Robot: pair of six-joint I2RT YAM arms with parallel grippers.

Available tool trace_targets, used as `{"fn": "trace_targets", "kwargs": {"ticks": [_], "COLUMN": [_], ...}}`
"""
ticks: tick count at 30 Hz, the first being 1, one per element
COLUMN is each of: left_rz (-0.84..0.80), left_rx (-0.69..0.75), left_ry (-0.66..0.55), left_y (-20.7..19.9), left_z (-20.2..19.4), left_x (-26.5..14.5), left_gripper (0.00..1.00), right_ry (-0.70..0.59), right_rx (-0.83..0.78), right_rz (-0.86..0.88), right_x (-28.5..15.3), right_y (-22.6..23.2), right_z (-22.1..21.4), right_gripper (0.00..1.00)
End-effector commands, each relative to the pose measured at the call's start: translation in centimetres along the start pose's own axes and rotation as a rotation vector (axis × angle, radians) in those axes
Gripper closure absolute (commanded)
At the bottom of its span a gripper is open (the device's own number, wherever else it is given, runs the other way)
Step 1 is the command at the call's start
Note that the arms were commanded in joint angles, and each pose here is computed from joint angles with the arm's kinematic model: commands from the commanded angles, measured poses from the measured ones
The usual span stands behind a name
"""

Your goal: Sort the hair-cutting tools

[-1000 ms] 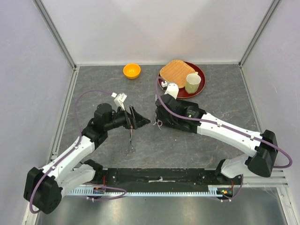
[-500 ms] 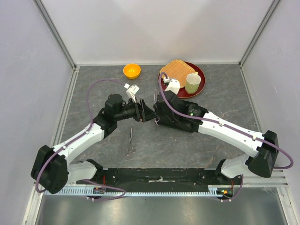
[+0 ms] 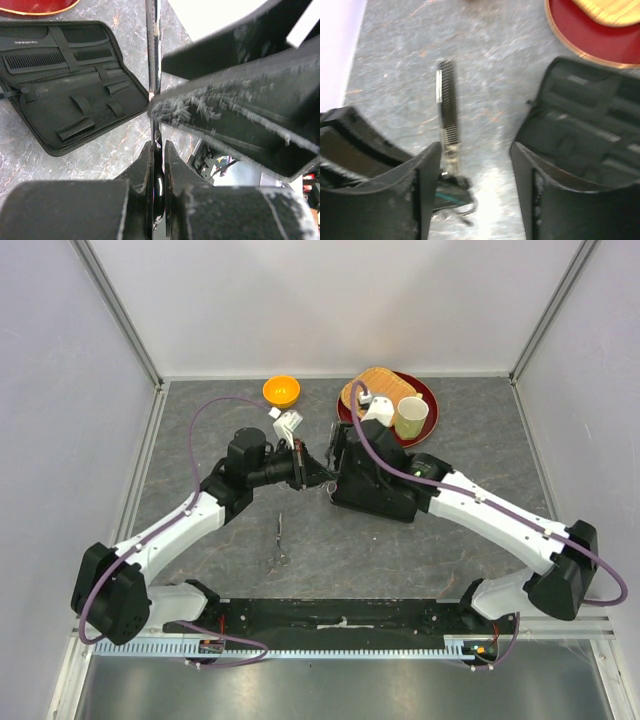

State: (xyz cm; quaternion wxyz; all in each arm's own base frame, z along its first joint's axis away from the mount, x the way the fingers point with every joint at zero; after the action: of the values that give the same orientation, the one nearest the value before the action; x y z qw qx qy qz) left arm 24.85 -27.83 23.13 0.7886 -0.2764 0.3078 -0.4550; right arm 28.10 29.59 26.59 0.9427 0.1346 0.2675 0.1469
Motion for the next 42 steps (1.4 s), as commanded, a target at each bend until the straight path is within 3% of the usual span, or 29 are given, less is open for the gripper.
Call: {"fn": "trace_targets", "kwargs": {"ticks": [1,2,5,9,17,29,34,42], "left_rz": [-0.040,-0.052,-0.115,-0.276,-0.417,-0.544,-0.588,-0.575], "left_rx": [0.117,0.128,0.140,0.159,0.196,0.272,0.311,0.296], "left_ry": [-0.019,-0.020,0.038,0.148,0.234,0.289,0.318,0.353], "left_y": [-2.9,-3.5,-5.2,-8.4,-12.0,-14.2,-14.7,-13.9], "left_z": [2.1,2.5,2.1,0.9,0.4,-0.7,-1.2,-2.4], "left_x": [-1.2,-1.4,-2.2,-3.8,-6.6,-9.1,-10.1,-10.3], "left_gripper": [0.98,0.98,0.98,0.98,0.98,0.98,0.98,0.98], "right_ry": [-0.153,-0.180,-0.168,-0.135,-0.114,-0.087,-0.014,0.085], "right_rx": [-0.044,-0.055,-0.171,-0.236,-0.253,-0.259,-0.347,-0.456], "right_rz": [0.011,0.024,0.157,0.343,0.732,0.906,1.003,1.009], "right_x": [-3.8,-4.8,-6.6,-8.3,-12.5,-14.8,-15.7,-15.8], "right_y": [-2.0,-2.4,-1.4,0.7,5.7,8.0,8.3,7.2], "right_z": [6.5,7.6,8.1,7.4,6.8,7.1,5.5,3.5], "right_gripper": [0.27,0.19,0.11,0.08,0.07,0.35,0.33,0.36]}}
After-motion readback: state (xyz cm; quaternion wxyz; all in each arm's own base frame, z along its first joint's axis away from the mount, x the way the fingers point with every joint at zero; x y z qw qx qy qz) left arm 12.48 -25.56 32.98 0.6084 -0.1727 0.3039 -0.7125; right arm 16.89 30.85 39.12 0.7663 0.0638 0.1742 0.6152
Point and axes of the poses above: each gripper's point midway between its finger pads, its own x axis out along the fingers, its own y axis along the line the jaws close on, z = x × y, the point moved 2 cm from there along -x, back along the fingers, and after that the axes turned 4 degrees about -x, right-handed, at the moved point
